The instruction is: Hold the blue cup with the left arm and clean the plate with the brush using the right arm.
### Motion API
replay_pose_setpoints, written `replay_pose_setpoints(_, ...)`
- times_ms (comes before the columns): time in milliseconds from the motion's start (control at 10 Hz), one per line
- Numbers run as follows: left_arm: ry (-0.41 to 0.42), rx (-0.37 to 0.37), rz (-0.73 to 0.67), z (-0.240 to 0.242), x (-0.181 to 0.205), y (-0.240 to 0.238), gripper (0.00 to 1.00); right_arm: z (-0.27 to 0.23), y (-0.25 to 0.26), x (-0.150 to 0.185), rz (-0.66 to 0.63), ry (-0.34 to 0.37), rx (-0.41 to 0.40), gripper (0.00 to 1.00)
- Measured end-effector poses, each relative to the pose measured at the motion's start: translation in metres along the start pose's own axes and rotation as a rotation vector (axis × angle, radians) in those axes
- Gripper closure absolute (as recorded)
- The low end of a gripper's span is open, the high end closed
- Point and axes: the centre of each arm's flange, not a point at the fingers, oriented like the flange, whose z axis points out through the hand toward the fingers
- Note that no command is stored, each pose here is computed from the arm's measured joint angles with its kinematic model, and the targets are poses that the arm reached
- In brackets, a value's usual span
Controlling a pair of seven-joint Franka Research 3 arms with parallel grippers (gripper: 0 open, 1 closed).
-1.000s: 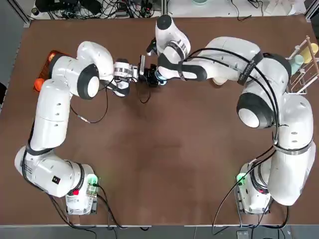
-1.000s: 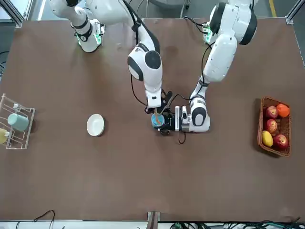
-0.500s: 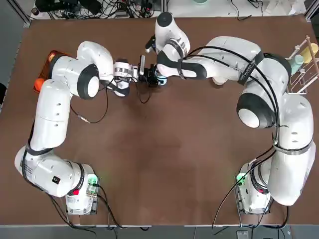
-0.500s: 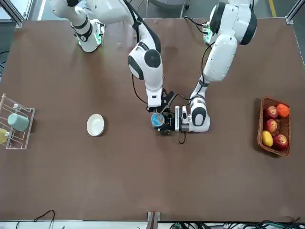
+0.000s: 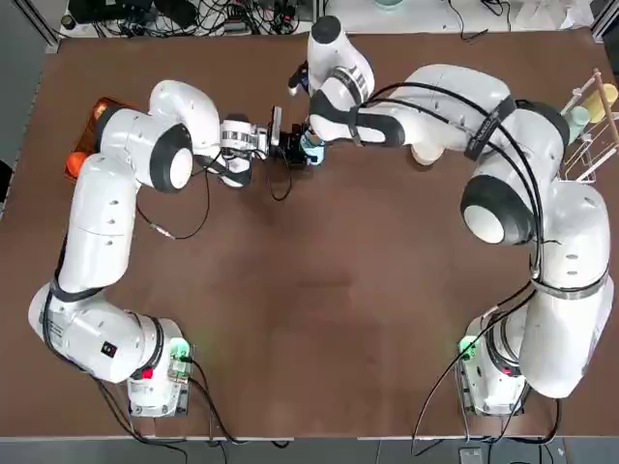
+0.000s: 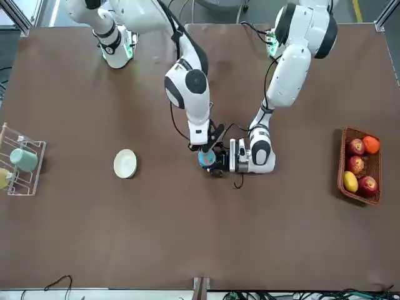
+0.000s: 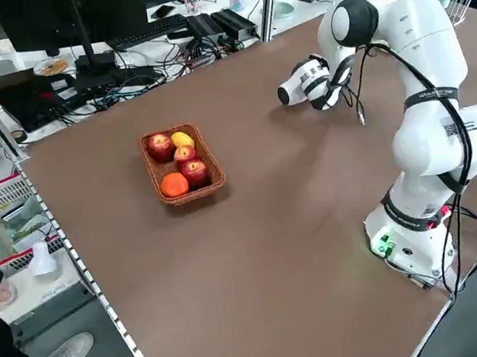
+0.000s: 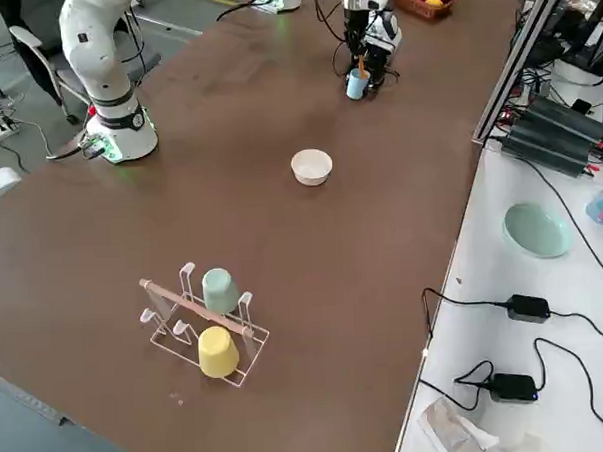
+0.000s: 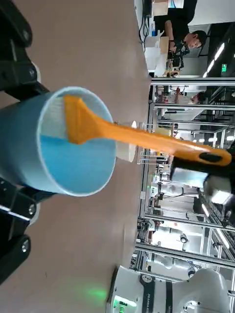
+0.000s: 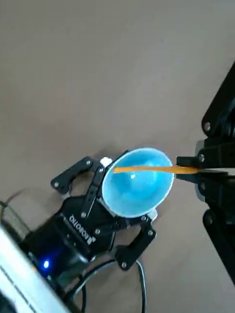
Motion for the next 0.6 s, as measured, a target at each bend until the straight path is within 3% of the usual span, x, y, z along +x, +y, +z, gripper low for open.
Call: replay_pose_setpoints(600,0.0,0.002,-0.001,0.003,0.0,0.001,0.32,-0.062,0.066,-0.012,0.182,0.054,0.118,0.96)
